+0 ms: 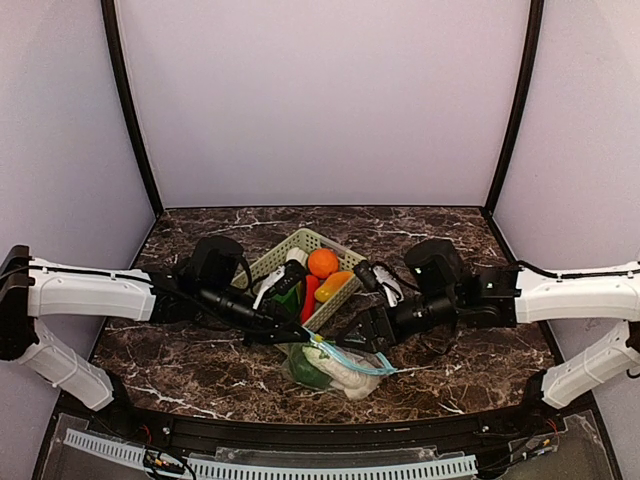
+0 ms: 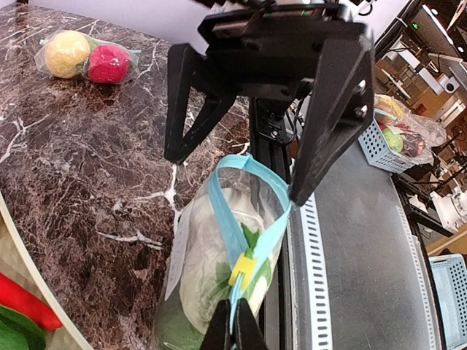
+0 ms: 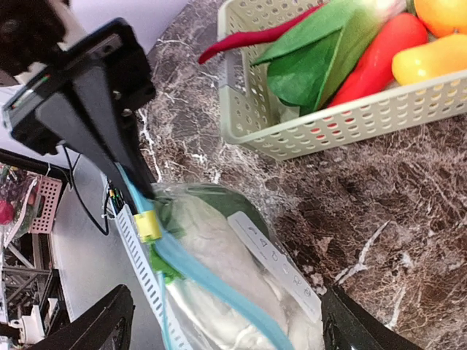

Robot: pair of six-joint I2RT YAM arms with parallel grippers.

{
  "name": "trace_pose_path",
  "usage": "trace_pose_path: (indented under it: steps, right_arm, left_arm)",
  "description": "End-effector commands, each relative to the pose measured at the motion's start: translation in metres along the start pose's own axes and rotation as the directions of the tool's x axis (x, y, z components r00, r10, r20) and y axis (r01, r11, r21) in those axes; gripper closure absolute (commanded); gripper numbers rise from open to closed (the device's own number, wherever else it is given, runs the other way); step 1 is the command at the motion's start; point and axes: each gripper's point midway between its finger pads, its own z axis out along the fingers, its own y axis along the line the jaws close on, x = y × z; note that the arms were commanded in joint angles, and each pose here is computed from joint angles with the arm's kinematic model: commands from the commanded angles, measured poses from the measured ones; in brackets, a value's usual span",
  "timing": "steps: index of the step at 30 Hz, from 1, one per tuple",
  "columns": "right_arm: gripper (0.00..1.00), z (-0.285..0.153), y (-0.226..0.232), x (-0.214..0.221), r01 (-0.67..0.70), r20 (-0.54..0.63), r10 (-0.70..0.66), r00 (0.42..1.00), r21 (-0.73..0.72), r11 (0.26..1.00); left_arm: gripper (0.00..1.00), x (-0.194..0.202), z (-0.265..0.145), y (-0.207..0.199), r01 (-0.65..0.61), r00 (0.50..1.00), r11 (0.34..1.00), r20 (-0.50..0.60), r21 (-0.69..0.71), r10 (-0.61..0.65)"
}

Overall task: Place the food in the zip-top bag and seal the zipper
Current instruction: Adjust the fake vegetable in the zipper food storage bag, then hold the zipper from the zipper food storage bag.

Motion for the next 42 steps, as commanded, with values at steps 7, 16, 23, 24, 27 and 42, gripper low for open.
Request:
trace_pose_path:
  steps: [7,16,23,24,27,42]
  right_arm:
    - [0.36,-0.004,0.024,-0.026,0.191,0.028,-0.191,0.981,-0.003,0.982]
    - [0.55,0.023,0.047,-0.031,0.3,-0.019,-0.302,0.953,-0.062,0.952]
    - [0.67,0.036,0.046,-0.024,0.319,-0.053,-0.324,0.945,-0.085,0.944]
    - [0.69,0.036,0.046,-0.024,0.319,-0.056,-0.325,0.944,-0.091,0.943]
    - [0.72,0.037,0.048,-0.022,0.322,-0.06,-0.329,0.942,-0.105,0.941]
    - [1.0,0.037,0.049,-0.012,0.32,-0.068,-0.332,0.941,-0.141,0.937]
  left_arm:
    - [0.99,-0.006,0.004,-0.008,-0.006,1.0,0.998,0.003,0.06,0.006]
    - [0.99,-0.003,0.005,-0.009,0.005,1.0,0.998,-0.009,0.07,-0.004]
    - [0.99,-0.004,0.005,-0.01,0.002,1.0,0.997,-0.007,0.073,-0.002]
    - [0.99,-0.004,0.005,-0.01,0.003,1.0,0.997,-0.008,0.073,-0.002]
    - [0.99,-0.004,0.005,-0.01,0.002,1.0,0.997,-0.008,0.072,-0.002]
    - [0.99,-0.008,0.001,-0.006,-0.012,1.0,0.999,0.011,0.03,0.011]
